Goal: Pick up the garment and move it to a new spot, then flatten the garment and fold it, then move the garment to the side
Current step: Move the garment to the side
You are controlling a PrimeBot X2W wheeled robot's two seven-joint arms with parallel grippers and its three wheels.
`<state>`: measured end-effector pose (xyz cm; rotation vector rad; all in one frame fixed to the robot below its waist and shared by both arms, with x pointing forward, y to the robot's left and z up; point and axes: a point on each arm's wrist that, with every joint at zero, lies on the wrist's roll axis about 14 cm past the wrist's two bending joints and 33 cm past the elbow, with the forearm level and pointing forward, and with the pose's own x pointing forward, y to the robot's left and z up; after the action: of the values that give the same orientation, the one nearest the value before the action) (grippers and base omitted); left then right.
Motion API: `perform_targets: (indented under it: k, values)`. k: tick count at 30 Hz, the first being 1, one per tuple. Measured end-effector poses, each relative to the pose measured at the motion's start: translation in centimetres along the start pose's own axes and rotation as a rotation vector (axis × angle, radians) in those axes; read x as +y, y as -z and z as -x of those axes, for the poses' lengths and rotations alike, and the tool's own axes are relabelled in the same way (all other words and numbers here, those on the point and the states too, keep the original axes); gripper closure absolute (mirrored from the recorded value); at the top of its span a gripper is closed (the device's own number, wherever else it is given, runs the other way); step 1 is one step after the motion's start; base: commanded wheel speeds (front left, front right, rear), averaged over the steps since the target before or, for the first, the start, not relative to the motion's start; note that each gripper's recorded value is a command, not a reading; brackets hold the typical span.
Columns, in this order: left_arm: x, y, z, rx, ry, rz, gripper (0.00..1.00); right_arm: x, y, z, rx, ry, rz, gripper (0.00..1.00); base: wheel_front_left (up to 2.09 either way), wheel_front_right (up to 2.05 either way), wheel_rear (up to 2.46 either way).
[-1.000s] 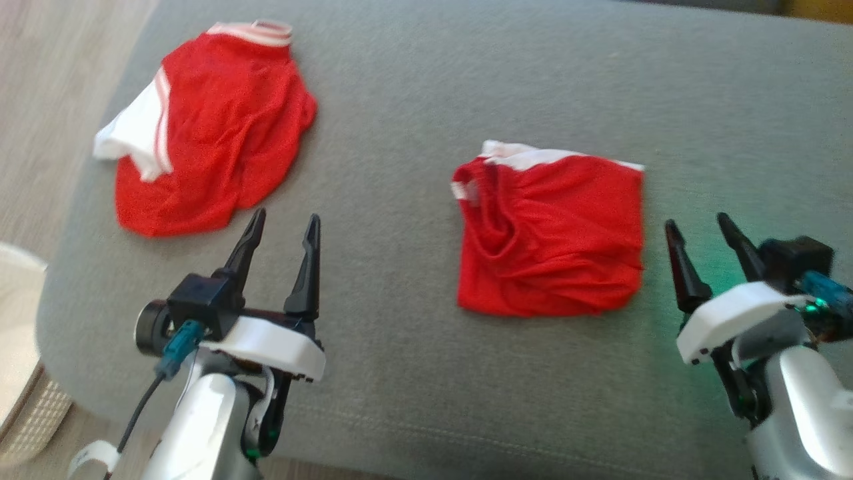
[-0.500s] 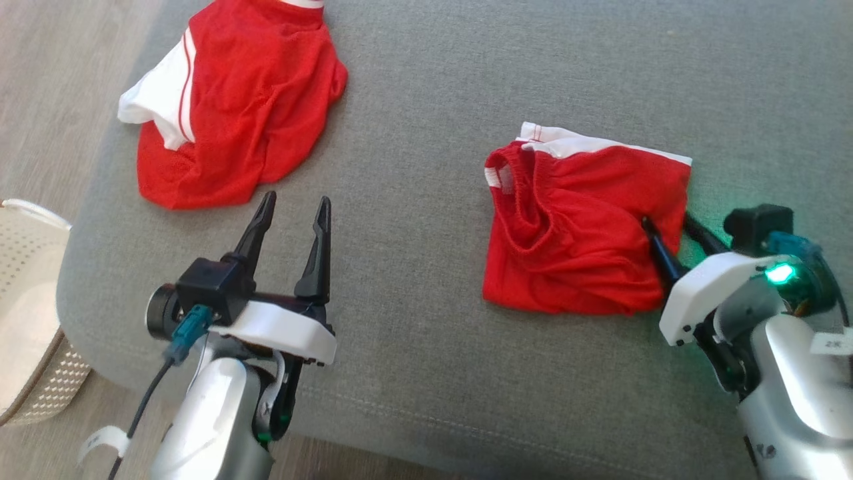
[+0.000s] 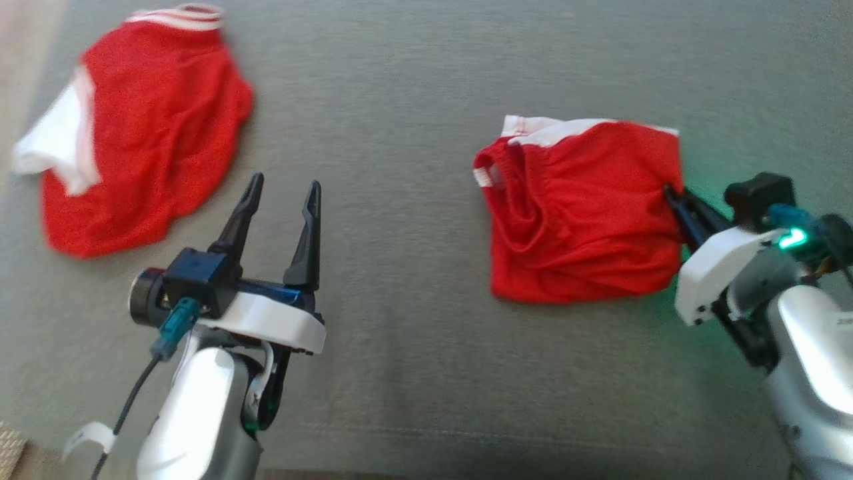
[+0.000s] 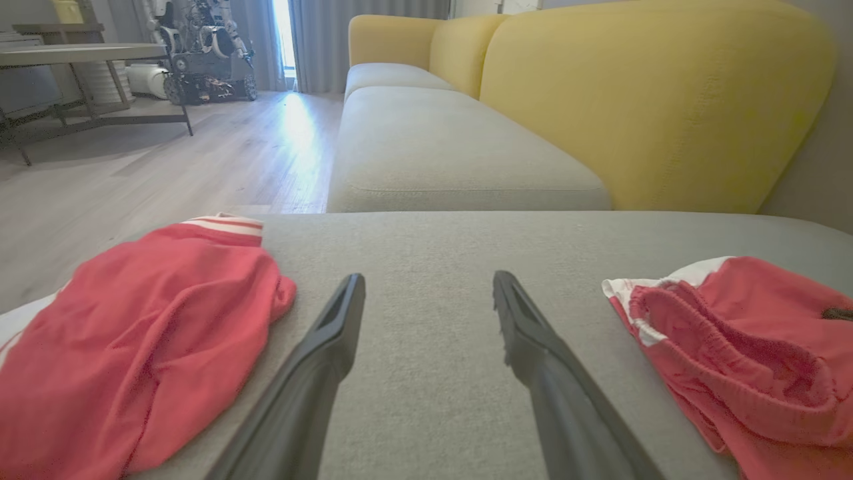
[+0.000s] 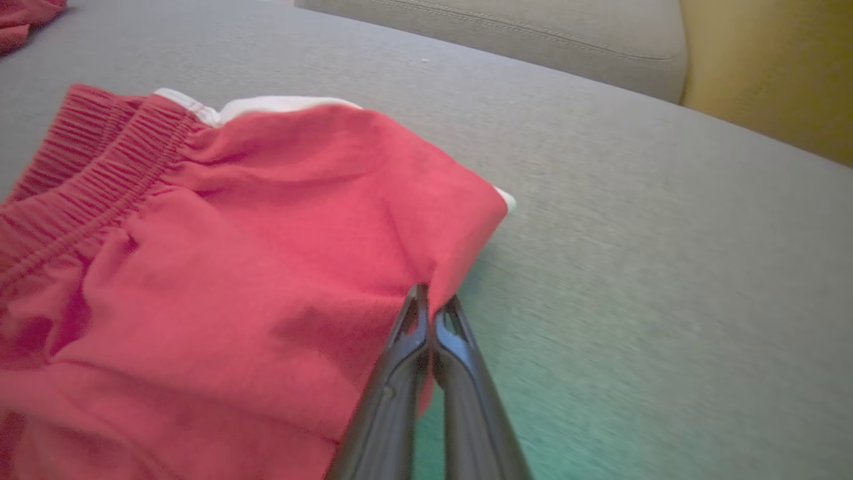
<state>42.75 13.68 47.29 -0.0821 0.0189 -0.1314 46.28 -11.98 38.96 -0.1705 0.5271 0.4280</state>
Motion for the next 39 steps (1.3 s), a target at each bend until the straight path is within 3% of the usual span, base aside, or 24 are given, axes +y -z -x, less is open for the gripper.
perform_targets:
  k: [12, 19, 29, 39]
  values:
    - [-6.7, 0.3, -5.0, -0.039, 0.224, 0.011, 0.00, -13.4, -0.3, 6.2, 0.032, 0.305, 0.096, 1.00, 0.00, 0.00, 0.00]
    - [-9.5, 2.1, -7.6, -0.024, 0.320, 0.021, 0.00, -20.6, -0.8, 7.3, 0.066, 0.449, 0.133, 1.00, 0.00, 0.00, 0.00]
    - [-10.9, 5.2, -9.7, 0.014, 0.374, 0.036, 0.00, -26.2, -0.4, 8.2, 0.051, 0.584, 0.067, 1.00, 0.00, 0.00, 0.00]
    - [-11.8, 6.5, -10.2, 0.035, 0.411, 0.033, 0.00, -29.3, -0.1, 10.5, 0.002, 0.678, -0.023, 1.00, 0.00, 0.00, 0.00]
